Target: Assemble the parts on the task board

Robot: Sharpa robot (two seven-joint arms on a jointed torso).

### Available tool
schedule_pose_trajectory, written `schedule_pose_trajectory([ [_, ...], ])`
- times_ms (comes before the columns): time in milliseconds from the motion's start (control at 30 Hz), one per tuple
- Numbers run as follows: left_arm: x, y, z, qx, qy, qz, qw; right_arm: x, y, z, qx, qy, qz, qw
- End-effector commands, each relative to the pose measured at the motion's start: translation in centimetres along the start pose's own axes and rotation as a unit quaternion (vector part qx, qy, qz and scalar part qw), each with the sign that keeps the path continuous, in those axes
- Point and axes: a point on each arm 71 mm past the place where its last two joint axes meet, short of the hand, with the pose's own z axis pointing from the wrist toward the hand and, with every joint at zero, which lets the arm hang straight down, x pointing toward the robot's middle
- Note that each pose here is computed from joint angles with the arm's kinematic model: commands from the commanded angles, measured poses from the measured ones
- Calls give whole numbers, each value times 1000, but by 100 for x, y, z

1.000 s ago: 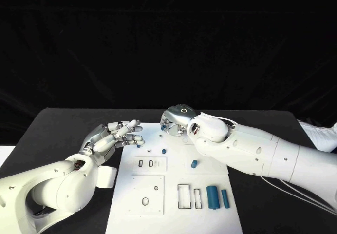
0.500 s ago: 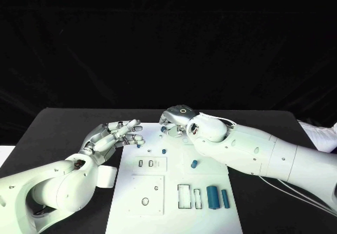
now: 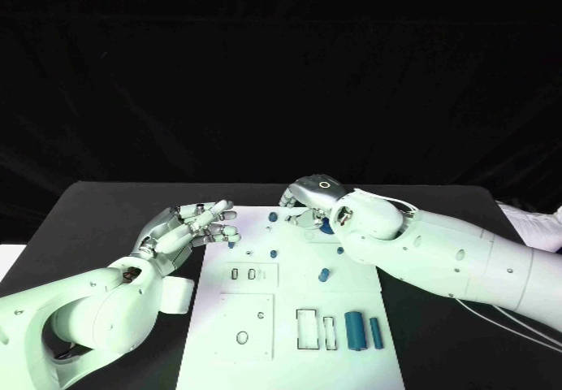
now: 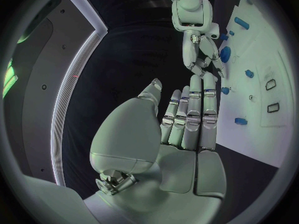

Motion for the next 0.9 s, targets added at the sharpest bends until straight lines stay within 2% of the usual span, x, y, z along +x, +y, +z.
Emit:
schedule_pose_trajectory([
  [33, 13, -13, -5, 2, 10, -9, 1000, -58, -125, -106, 37, -3, 56, 998],
  [200, 2, -14, -11, 1, 10, -9, 1000, -110, -407, -346, 96, 27, 126, 987],
  [400, 6, -10, -7, 0, 12, -10, 1000, -87, -655, -508, 141, 59, 130, 980],
  [567, 6, -7, -3, -1, 12, -11, 1000, -41, -729, -544, 155, 74, 121, 978],
  [900, 1, -1, 5, -2, 12, -11, 1000, 55, -685, -516, 152, 93, 111, 978],
])
